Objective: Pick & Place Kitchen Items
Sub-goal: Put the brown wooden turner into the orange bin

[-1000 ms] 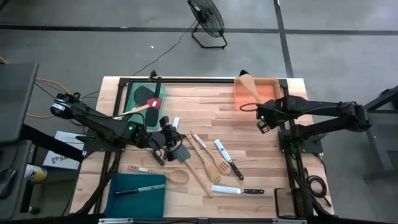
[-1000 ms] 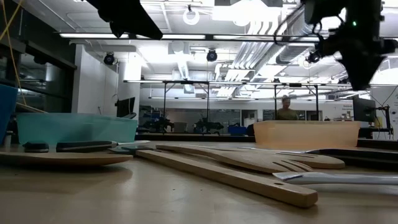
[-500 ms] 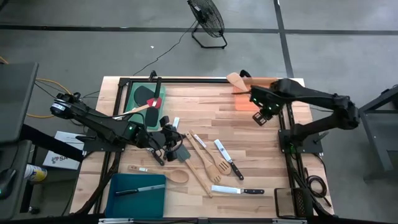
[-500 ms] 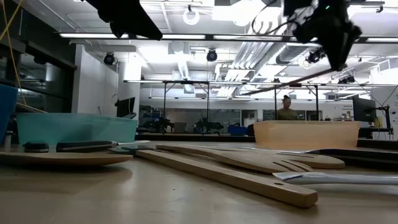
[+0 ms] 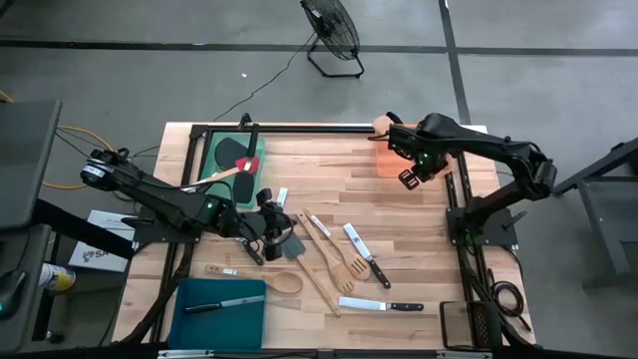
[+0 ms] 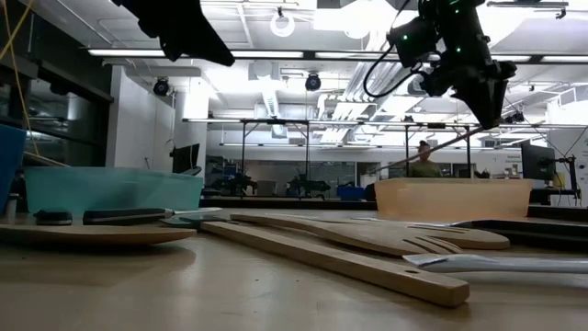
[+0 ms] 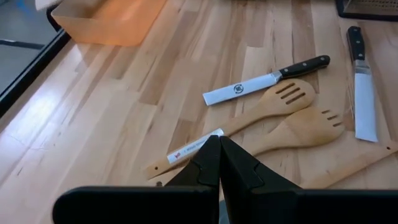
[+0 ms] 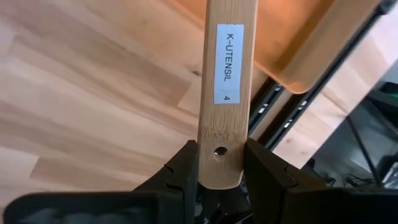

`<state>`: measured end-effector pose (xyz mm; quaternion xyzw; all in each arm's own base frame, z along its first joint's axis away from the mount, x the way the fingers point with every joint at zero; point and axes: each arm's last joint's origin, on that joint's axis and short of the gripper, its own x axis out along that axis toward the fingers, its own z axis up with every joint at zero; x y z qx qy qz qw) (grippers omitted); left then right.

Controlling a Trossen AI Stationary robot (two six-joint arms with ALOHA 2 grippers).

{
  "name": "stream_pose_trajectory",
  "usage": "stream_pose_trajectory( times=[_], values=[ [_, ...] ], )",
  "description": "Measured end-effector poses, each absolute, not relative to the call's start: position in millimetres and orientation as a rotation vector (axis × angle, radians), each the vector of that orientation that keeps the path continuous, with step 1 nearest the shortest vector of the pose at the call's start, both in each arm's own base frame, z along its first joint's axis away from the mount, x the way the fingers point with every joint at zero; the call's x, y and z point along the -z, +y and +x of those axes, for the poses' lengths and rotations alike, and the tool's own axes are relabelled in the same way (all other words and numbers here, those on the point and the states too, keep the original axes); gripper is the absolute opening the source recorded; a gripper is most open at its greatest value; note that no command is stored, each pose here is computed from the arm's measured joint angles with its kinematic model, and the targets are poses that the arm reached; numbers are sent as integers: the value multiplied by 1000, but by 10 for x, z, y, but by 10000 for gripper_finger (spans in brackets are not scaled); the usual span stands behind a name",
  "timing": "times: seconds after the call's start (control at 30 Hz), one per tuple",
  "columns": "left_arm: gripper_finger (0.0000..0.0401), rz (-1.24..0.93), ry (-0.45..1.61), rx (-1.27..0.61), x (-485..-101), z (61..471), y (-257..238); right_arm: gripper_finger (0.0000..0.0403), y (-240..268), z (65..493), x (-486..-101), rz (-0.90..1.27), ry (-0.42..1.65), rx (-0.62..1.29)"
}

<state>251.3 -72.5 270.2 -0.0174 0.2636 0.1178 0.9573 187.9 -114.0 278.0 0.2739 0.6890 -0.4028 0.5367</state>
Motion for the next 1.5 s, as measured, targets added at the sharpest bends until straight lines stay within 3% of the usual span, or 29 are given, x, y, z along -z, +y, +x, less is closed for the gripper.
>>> stream_pose_trajectory(
  times=[0.47,0.73,1.17,1.4,1.5],
  values=[
    [1,-66,547,-228,-2575,2492,-724,93,-1212,1823,-2795,606,1633,1018],
    [1,-78,534,-224,-2587,2500,-728,93,-1178,1867,-2791,599,1641,832],
    [1,-129,535,-190,-2590,2505,-742,93,-927,2081,-3139,506,914,663],
    [1,-158,536,-187,-2589,2505,-746,93,-919,1970,-3126,535,575,677],
    [1,-167,540,-173,-2588,2505,-751,93,-956,1868,-3030,593,519,687]
  ],
)
